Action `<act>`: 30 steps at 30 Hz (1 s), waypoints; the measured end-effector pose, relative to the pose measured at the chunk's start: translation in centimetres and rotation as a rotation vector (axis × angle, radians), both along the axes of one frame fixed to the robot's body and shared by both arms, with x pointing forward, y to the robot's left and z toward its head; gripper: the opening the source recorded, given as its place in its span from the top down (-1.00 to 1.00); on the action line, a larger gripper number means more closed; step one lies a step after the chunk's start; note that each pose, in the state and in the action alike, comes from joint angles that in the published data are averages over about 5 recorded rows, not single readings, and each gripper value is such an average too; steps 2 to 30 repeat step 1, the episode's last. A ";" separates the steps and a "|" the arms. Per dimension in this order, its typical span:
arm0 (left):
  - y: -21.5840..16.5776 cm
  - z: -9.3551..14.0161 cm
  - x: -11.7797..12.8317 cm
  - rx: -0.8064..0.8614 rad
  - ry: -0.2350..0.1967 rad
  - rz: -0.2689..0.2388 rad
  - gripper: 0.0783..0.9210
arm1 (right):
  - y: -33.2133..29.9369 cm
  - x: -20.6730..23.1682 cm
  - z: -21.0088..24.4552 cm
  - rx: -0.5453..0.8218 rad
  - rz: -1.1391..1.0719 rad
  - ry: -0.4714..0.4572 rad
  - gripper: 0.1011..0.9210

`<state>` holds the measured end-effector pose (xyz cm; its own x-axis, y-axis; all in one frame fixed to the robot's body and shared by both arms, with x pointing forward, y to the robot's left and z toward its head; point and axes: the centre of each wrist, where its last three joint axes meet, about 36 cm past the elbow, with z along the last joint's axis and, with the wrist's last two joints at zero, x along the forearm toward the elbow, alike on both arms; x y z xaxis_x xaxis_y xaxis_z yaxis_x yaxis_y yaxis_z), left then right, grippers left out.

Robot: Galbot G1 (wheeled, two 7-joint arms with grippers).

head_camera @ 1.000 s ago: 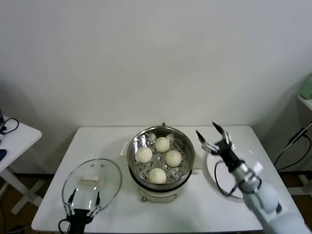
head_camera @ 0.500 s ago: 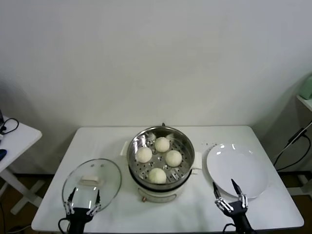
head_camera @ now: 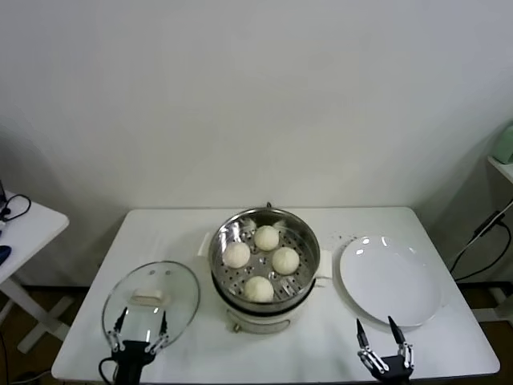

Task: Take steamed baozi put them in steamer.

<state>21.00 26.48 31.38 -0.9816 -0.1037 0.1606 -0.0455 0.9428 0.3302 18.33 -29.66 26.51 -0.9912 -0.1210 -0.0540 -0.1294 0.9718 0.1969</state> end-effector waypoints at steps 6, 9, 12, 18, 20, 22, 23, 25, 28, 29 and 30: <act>0.0 0.0 0.0 0.000 0.000 0.000 -0.77 | 0.0 -0.1 0.0 0.000 -0.001 0.000 -0.76; 0.0 0.0 0.0 0.000 0.000 0.000 -0.77 | 0.0 -0.1 0.0 0.000 -0.001 0.000 -0.76; 0.0 0.0 0.0 0.000 0.000 0.000 -0.77 | 0.0 -0.1 0.0 0.000 -0.001 0.000 -0.76; 0.0 0.0 0.0 0.000 0.000 0.000 -0.77 | 0.0 -0.1 0.0 0.000 -0.001 0.000 -0.76; 0.0 0.0 0.0 0.000 0.000 0.000 -0.77 | 0.0 -0.1 0.0 0.000 -0.001 0.000 -0.76; 0.0 0.0 0.0 0.000 0.000 0.000 -0.77 | 0.0 -0.1 0.0 0.000 -0.001 0.000 -0.76; 0.0 0.0 0.0 0.000 0.000 0.000 -0.77 | 0.0 -0.1 0.0 0.000 -0.001 0.000 -0.76; 0.0 0.0 0.0 0.000 0.000 0.000 -0.77 | 0.0 -0.1 0.0 0.000 -0.001 0.000 -0.76; 0.0 0.0 0.0 0.000 0.000 0.000 -0.77 | 0.0 -0.1 0.0 0.000 -0.001 0.000 -0.76; 0.0 0.0 0.0 0.000 0.000 0.000 -0.77 | 0.0 -0.1 0.0 0.000 -0.001 0.000 -0.76; 0.0 0.0 0.0 0.000 0.000 0.000 -0.77 | 0.0 -0.1 0.0 0.000 -0.001 0.000 -0.76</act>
